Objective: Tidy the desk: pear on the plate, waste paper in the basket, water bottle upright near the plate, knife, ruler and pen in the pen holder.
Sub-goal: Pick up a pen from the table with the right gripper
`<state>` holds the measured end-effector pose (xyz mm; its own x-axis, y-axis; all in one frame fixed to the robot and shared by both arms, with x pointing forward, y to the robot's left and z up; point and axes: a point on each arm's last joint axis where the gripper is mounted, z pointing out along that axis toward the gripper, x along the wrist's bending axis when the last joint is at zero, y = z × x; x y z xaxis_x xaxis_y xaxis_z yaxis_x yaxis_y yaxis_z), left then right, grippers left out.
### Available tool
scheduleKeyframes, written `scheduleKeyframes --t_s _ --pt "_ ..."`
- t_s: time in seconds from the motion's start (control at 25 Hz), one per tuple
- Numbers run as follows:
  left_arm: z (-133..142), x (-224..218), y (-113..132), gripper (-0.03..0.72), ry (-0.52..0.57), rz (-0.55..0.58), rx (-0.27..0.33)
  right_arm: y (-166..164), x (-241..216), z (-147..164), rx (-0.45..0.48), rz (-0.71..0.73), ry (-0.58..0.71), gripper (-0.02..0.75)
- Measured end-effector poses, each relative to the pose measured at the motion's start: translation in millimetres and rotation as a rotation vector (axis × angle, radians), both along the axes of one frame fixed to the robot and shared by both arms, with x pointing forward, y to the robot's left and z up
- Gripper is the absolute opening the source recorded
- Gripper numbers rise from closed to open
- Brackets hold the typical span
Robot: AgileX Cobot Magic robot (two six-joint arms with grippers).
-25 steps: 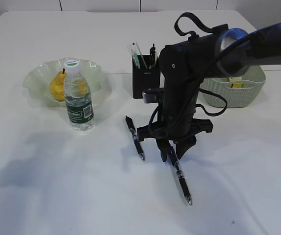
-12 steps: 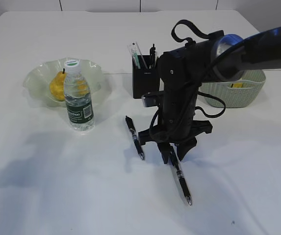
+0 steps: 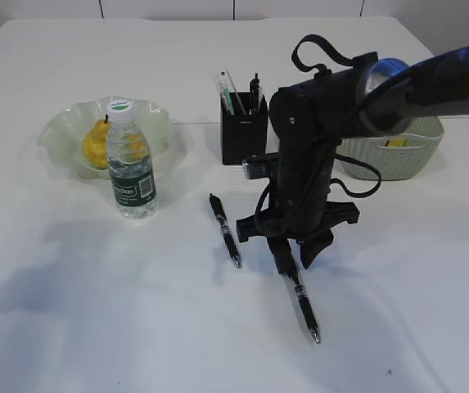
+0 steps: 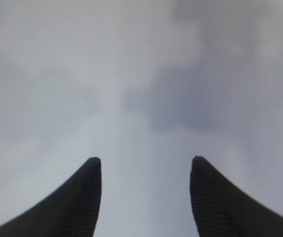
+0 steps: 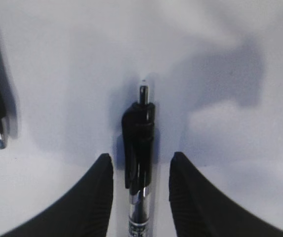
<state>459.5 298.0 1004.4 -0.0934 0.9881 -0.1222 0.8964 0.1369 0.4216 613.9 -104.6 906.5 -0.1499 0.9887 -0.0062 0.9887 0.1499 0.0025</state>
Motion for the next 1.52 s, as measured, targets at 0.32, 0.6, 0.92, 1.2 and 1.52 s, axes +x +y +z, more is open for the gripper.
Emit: scheduleKeyframes --t_s 0.32,0.6,0.92,1.2,1.52 --pt "0.0 0.1 0.0 0.402 -0.001 0.000 0.000 -0.1 0.6 -4.5 -0.003 0.002 0.006 0.289" --pt "0.0 0.1 0.0 0.402 -0.001 0.000 0.000 0.0 0.9 -4.5 -0.001 0.002 0.002 0.290" --pt "0.0 0.1 0.0 0.402 -0.001 0.000 0.000 0.0 0.9 -8.7 -0.006 0.002 0.011 0.290" --pt "0.2 0.4 0.0 0.402 -0.005 0.001 0.000 0.1 1.1 -8.7 -0.005 0.002 0.009 0.228" --pt "0.3 0.6 0.1 0.402 -0.007 0.001 0.001 0.0 1.2 -8.7 -0.006 0.008 0.008 0.113"
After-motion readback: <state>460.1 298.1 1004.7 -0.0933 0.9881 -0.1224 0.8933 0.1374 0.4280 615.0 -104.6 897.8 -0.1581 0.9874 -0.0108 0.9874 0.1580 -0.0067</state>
